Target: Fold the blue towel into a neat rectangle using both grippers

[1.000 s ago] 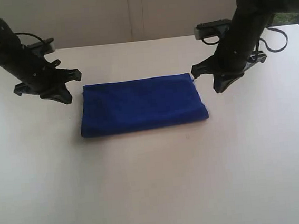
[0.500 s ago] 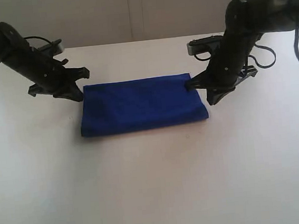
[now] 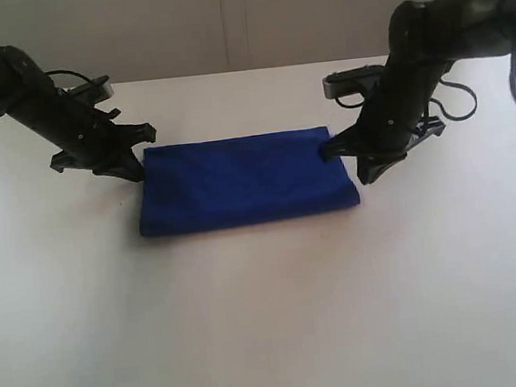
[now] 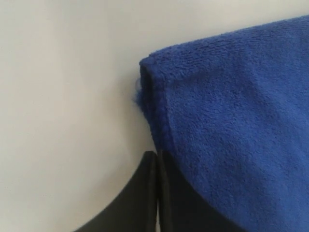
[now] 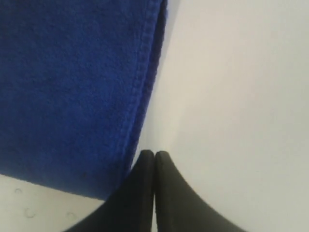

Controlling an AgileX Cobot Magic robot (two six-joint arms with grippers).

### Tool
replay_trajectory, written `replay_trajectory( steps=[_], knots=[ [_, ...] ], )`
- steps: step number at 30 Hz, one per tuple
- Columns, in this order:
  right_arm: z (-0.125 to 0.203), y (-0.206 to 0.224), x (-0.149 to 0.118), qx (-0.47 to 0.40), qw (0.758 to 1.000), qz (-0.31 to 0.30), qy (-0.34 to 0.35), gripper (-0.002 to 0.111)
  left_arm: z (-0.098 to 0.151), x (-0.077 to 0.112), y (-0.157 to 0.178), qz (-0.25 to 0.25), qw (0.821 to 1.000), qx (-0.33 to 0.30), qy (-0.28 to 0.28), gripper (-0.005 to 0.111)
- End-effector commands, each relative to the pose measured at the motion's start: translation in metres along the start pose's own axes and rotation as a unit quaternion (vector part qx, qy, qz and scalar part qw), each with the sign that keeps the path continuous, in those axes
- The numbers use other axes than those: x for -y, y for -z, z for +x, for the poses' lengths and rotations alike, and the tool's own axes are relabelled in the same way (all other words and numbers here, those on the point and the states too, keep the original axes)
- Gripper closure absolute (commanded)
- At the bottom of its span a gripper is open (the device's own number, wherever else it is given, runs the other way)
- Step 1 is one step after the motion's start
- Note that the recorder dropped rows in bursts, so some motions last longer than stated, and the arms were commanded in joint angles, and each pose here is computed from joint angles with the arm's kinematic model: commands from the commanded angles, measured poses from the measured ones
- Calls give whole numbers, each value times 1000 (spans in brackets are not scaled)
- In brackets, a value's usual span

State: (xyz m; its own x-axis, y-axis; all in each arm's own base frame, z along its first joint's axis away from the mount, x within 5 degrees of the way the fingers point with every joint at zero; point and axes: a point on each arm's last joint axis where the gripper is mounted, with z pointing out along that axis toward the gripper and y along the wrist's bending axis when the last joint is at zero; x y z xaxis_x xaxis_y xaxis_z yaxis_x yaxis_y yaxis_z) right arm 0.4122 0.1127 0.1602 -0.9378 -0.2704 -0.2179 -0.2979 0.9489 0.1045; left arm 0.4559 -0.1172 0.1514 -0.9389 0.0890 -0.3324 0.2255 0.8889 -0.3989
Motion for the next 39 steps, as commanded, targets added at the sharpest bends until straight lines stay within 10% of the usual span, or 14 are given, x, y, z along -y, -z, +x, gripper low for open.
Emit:
replay_trajectory(
  steps=[1, 9, 39],
  knots=[
    [-4, 24, -22, 37, 999, -22, 20, 108, 1, 5, 1, 5, 1000, -5, -6, 107],
    [-3, -6, -55, 26, 997, -54, 44, 108, 2, 5, 1, 8, 1000, -14, -6, 107],
    [5, -10, -6, -31, 997, 71, 19, 108, 1, 5, 1, 8, 1000, -9, -5, 107]
  ],
)
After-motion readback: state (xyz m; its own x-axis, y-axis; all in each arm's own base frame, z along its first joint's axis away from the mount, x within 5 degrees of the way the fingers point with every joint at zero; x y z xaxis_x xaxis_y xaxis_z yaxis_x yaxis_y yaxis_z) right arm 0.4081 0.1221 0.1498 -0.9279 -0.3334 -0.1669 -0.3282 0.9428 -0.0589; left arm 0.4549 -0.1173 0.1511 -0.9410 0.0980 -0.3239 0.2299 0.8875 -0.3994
